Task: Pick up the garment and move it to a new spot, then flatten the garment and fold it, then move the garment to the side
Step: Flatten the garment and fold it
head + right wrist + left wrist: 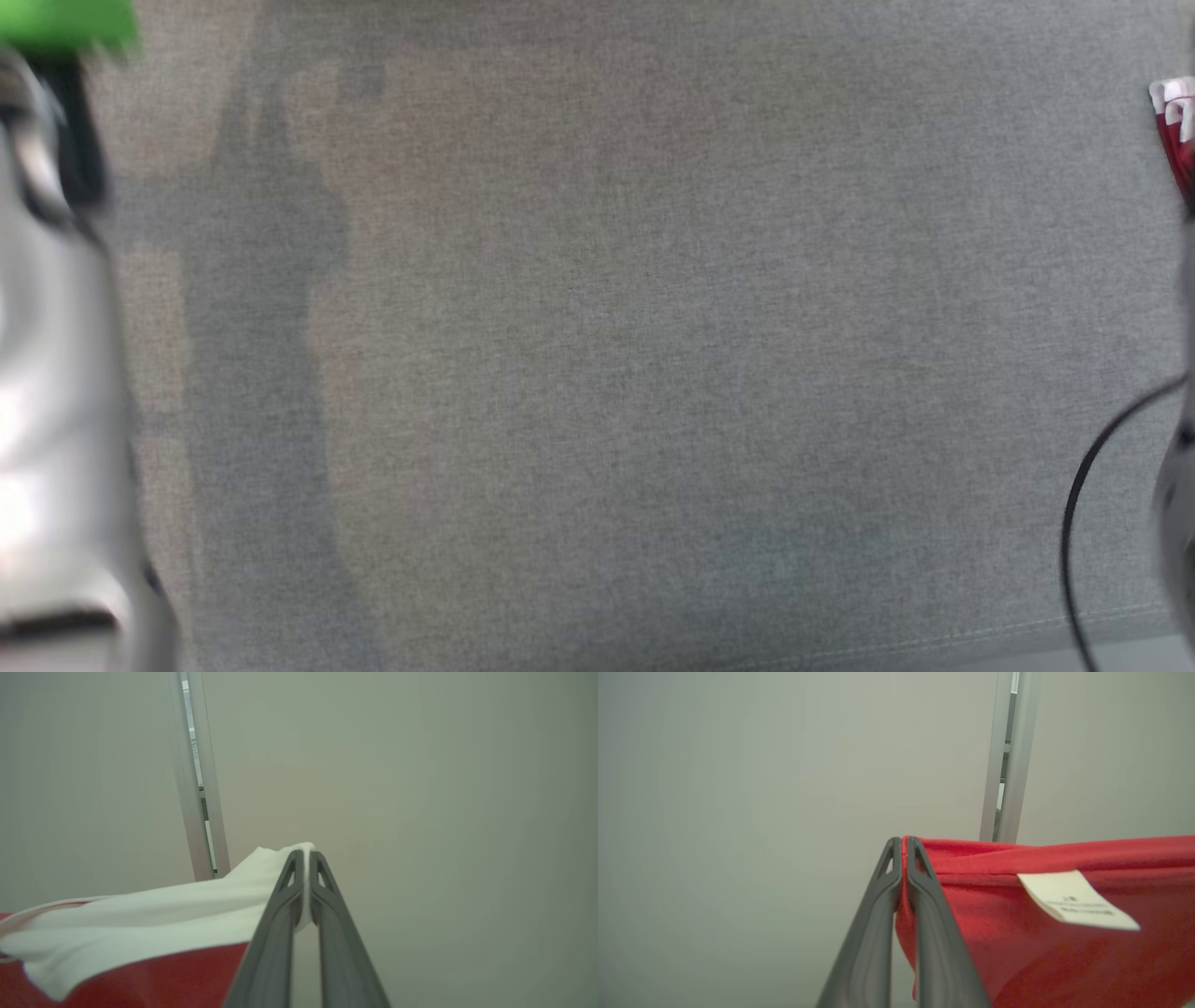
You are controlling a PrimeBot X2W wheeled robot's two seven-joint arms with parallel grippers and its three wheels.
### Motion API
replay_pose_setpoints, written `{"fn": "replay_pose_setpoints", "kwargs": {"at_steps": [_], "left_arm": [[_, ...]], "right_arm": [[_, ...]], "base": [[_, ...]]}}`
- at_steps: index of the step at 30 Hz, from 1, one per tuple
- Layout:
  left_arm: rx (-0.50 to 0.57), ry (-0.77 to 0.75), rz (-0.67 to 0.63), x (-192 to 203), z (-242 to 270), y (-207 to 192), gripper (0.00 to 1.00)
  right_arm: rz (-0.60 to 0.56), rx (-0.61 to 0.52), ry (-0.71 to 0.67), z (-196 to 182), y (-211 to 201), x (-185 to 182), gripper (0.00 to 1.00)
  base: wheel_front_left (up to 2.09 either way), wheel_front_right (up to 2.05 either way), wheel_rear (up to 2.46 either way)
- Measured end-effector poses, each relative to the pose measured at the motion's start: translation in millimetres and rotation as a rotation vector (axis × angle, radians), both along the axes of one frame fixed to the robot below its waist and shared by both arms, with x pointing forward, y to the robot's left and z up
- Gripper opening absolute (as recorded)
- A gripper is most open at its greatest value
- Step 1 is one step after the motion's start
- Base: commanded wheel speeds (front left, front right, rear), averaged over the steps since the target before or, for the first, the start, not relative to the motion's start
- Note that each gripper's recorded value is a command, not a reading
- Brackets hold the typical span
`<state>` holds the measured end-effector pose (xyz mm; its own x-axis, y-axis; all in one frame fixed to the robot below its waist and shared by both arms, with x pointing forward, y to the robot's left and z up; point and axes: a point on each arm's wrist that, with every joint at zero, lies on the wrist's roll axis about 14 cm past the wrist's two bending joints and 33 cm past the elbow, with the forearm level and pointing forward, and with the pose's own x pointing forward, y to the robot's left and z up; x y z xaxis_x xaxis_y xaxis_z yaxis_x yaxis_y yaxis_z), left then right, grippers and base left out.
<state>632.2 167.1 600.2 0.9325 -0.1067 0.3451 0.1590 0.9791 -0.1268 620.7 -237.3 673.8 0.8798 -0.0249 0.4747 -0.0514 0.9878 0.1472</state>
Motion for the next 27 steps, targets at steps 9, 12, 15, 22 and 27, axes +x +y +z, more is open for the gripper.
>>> {"fn": "replay_pose_setpoints", "kwargs": {"at_steps": [9,12,15,22,27], "left_arm": [[-0.097,0.505,0.067,-135.5,-189.1,6.2,0.0],[-0.102,0.589,0.063,-173.8,-212.3,2.4,0.0],[-0.068,0.63,0.046,-205.7,-220.3,-1.2,0.0],[-0.112,0.665,0.01,-263.1,-218.2,-18.1,0.0],[-0.105,0.684,0.008,-301.2,-217.8,-21.7,0.0]], "right_arm": [[-0.012,0.255,0.376,-169.6,-1.2,-89.7,0.0],[-0.042,0.285,0.487,-209.7,-5.7,-129.9,0.0],[-0.068,0.302,0.578,-238.9,-7.3,-170.1,0.0],[-0.144,0.374,0.705,-277.3,-16.1,-257.1,0.0],[-0.169,0.395,0.728,-282.8,-18.5,-296.5,0.0]], "base": [[0.0,0.0,0.0],[0.0,0.0,0.0],[0.0,0.0,0.0],[0.0,0.0,0.0],[0.0,0.0,0.0]]}}
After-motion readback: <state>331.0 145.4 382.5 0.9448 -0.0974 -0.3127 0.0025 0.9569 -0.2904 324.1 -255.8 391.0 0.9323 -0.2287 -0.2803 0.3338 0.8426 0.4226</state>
